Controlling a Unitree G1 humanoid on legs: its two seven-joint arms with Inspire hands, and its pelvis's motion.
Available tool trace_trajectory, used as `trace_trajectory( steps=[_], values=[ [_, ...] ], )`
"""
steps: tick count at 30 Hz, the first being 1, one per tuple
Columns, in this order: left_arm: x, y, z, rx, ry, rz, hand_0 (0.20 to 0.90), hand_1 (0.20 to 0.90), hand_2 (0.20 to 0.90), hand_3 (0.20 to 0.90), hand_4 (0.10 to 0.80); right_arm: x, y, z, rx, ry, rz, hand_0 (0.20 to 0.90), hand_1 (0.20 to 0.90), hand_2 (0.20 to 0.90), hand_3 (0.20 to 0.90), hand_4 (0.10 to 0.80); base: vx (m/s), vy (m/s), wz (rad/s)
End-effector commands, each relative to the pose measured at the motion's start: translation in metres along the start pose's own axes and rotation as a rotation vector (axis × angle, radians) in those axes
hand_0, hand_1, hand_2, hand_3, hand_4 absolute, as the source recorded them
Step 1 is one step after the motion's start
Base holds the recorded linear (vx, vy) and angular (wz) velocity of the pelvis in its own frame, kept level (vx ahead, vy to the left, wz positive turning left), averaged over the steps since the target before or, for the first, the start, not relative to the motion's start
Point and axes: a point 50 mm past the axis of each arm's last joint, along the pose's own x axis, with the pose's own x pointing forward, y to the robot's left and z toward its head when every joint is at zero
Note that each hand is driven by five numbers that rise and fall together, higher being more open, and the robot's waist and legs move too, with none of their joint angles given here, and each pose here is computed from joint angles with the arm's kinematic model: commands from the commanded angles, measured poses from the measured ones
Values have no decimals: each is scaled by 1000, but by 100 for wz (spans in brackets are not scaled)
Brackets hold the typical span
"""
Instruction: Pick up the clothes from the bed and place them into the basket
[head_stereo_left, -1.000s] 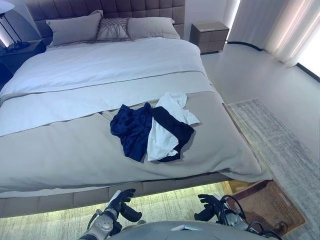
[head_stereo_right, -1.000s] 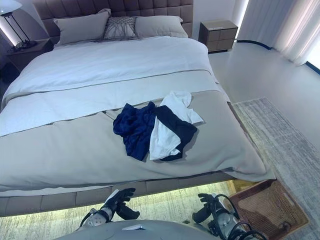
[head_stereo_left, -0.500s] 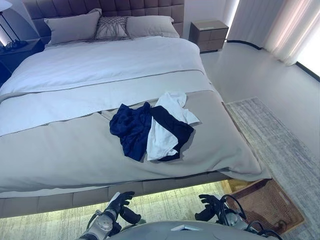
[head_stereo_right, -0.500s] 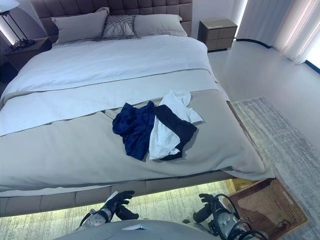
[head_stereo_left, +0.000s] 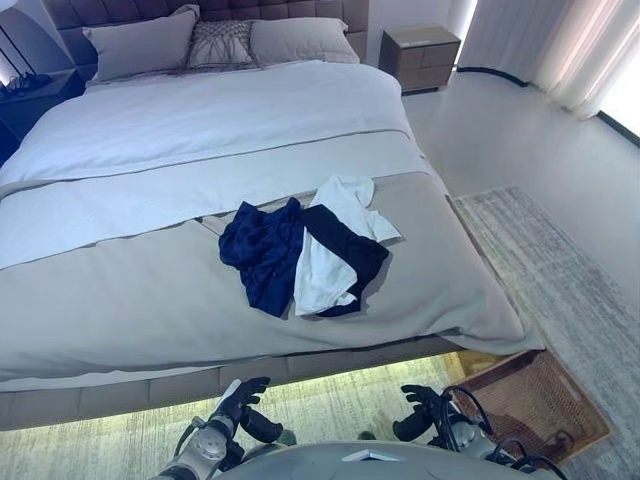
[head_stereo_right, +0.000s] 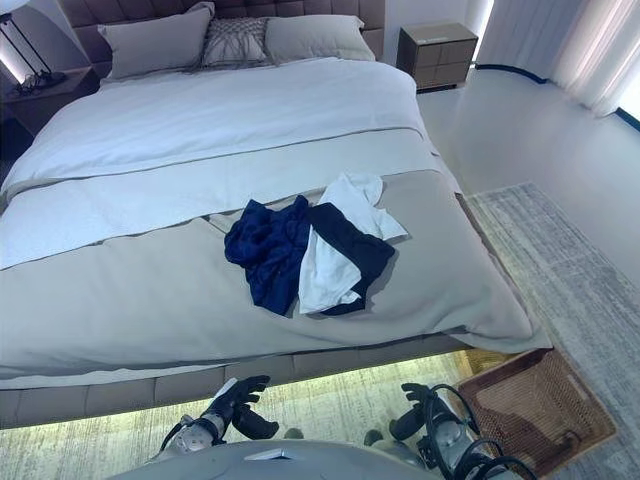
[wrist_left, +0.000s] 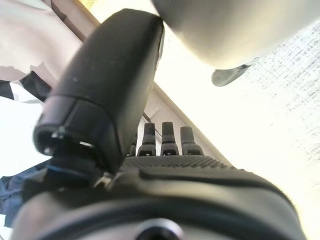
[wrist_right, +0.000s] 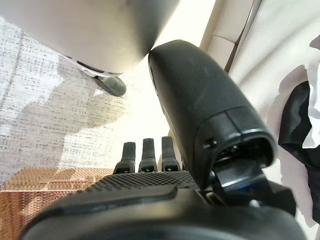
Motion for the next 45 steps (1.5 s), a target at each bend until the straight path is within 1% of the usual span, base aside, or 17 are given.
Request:
trace_trajectory(
  steps=[1,3,10,12,13,14,16,18,20,23,25,28,32,34,35,42,45],
  values=[
    [11,17,43,75,-175,97,900,900,900,900,800,5,-14,31,-124,-118,-68,900,900,900,900,800,-43,-38,6],
    [11,19,42,62,-156,121,900,900,900,900,800,5,-17,39,-152,-158,-95,900,900,900,900,800,-24,-36,5],
    [10,43,47,-51,-160,323,900,900,900,900,800,0,-40,100,-302,-414,-270,900,900,900,900,800,-19,-69,12],
    [9,46,48,-69,-166,345,900,900,900,900,800,-3,-45,112,-325,-451,-309,900,900,900,900,800,-12,-68,16],
    [8,51,49,-115,-171,372,900,900,900,900,800,-8,-55,134,-353,-510,-364,900,900,900,900,800,-4,-63,18],
    [8,51,49,-124,-170,377,900,900,900,900,800,-9,-56,136,-353,-517,-371,900,900,900,900,800,8,-51,12],
    [5,54,46,-199,-168,395,900,900,900,900,800,-19,-71,164,-373,-588,-430,900,900,900,900,800,62,22,13],
    [4,55,46,-217,-182,392,900,900,900,900,800,-29,-82,180,-398,-634,-471,900,900,900,900,800,95,127,14],
    [4,57,53,-197,-211,378,900,900,900,900,800,-40,-94,193,-413,-677,-537,900,900,900,900,800,46,217,19],
    [10,71,103,-127,-346,383,900,900,900,900,800,-71,-133,254,-406,-804,-720,900,900,900,900,800,-108,405,28],
    [11,81,120,-104,-374,420,900,900,900,900,800,-90,-143,286,-437,-850,-807,900,900,900,900,800,4,471,9],
    [9,86,123,-88,-387,444,900,900,900,900,800,-92,-145,290,-488,-852,-829,900,900,900,900,800,126,216,-22],
    [0,101,110,-110,-386,501,900,900,900,900,800,-93,-151,297,-496,-826,-821,900,900,900,900,800,289,77,-17],
    [-5,116,127,-97,-440,511,900,900,900,900,800,-105,-160,310,-467,-816,-853,900,900,900,900,800,170,-111,18],
    [-10,123,145,-72,-509,514,900,900,900,900,800,-117,-172,322,-463,-816,-894,900,900,900,900,800,103,-127,57],
    [-40,128,207,-104,-817,512,900,900,900,900,800,-165,-223,351,-446,-794,-1061,900,900,900,900,800,-12,7,49],
    [-48,126,217,-78,-887,500,900,900,900,900,800,-180,-237,358,-434,-777,-1106,900,900,900,900,800,-41,78,20]
  ],
)
